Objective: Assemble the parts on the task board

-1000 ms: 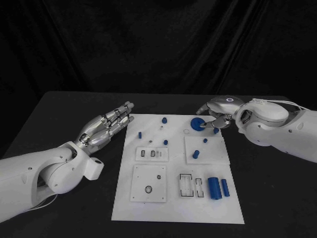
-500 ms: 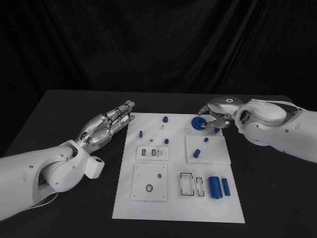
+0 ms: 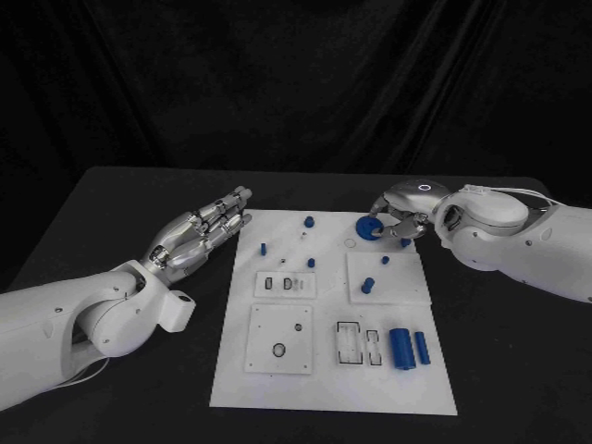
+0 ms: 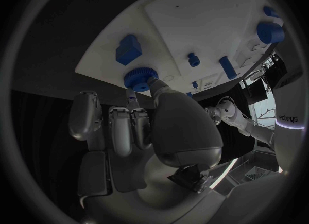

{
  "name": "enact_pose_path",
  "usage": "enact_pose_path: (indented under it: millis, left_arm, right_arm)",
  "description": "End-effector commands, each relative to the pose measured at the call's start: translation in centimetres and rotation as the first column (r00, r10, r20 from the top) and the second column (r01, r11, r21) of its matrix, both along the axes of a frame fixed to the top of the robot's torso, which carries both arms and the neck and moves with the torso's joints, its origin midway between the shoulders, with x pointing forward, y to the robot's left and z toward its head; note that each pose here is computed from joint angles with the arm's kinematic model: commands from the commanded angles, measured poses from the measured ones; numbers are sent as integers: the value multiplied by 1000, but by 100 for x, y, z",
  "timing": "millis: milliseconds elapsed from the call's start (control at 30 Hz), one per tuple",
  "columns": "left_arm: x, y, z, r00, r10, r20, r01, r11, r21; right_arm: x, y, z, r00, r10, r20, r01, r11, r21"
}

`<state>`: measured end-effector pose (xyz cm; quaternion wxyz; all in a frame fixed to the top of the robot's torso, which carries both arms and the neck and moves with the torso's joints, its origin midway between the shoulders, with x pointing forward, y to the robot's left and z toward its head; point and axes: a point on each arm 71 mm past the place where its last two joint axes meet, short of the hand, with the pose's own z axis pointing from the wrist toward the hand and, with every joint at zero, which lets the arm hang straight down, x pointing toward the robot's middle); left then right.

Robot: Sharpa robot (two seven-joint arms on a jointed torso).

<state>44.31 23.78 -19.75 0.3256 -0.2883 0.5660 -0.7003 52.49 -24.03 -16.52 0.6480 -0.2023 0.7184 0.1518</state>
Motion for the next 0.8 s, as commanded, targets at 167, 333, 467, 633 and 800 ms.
enact_pose_path:
  millis: [167,333,467,633,800]
  left_arm:
    - [-2,-12,32,1000,-14,24,15,1000,-22]
    - [1,-4,30,1000,-12,23,13,1000,-20]
    - [1,7,29,1000,-11,22,11,1000,-19]
    - [0,24,28,1000,-7,21,8,1000,-17]
    - [-2,30,26,1000,-7,19,7,1000,-15]
  right_arm:
    - [-19,15,-88,999,15,-29,-16,1000,-13]
    - [-27,16,-101,999,28,-35,-29,1000,-12]
    - [-46,23,-92,999,44,-31,-44,999,10]
    - [-84,58,-68,997,67,-26,-66,997,46]
    - [-123,143,3,995,99,-10,-98,993,70]
